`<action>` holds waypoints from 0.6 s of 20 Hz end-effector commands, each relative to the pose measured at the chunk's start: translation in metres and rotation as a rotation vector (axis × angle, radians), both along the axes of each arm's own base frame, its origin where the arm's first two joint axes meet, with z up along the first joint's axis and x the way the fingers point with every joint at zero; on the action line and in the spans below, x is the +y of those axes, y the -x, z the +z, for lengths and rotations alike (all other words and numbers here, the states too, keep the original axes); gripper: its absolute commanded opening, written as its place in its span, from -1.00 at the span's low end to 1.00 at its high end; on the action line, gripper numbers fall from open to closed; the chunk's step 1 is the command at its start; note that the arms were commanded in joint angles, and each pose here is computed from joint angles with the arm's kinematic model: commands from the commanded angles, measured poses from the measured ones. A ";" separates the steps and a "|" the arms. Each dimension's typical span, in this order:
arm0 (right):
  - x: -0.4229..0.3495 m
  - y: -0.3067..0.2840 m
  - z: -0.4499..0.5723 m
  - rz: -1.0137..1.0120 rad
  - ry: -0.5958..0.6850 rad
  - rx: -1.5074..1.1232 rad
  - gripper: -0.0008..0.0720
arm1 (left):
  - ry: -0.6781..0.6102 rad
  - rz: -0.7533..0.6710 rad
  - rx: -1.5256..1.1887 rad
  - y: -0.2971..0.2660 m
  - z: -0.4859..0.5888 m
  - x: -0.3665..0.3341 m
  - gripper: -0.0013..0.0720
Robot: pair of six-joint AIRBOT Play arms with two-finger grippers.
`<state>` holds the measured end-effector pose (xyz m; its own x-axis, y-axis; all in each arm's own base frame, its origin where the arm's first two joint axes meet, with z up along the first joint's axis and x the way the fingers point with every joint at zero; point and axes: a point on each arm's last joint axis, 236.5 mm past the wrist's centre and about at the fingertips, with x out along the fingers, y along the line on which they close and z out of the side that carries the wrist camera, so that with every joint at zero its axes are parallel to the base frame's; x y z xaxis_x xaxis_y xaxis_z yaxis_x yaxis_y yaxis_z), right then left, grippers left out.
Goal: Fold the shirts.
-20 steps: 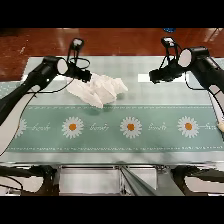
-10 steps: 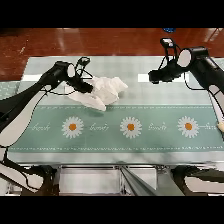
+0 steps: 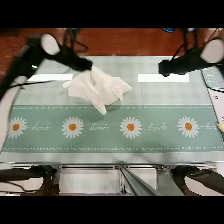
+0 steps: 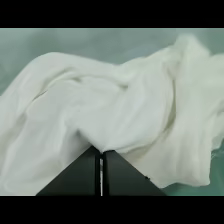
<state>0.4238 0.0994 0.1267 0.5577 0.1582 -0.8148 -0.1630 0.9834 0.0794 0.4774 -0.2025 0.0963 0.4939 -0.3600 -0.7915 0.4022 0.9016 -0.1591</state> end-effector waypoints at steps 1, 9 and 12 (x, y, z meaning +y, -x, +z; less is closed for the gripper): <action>-0.007 0.032 0.072 -0.002 -0.033 -0.155 0.12 | 0.120 0.017 -0.266 0.007 0.127 0.004 -0.91; -0.022 0.105 0.169 -0.003 -0.087 -0.395 0.13 | 0.239 -0.011 -0.615 0.092 0.292 0.024 -0.91; -0.026 0.123 0.178 -0.002 -0.092 -0.414 0.12 | 0.297 -0.013 -0.753 0.126 0.351 0.034 -0.91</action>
<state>0.3211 0.0775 0.2908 0.8178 0.2131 -0.5346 -0.1937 0.9766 0.0930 0.3854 -0.1774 0.3945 0.8308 -0.4975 -0.2497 0.4912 0.8662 -0.0913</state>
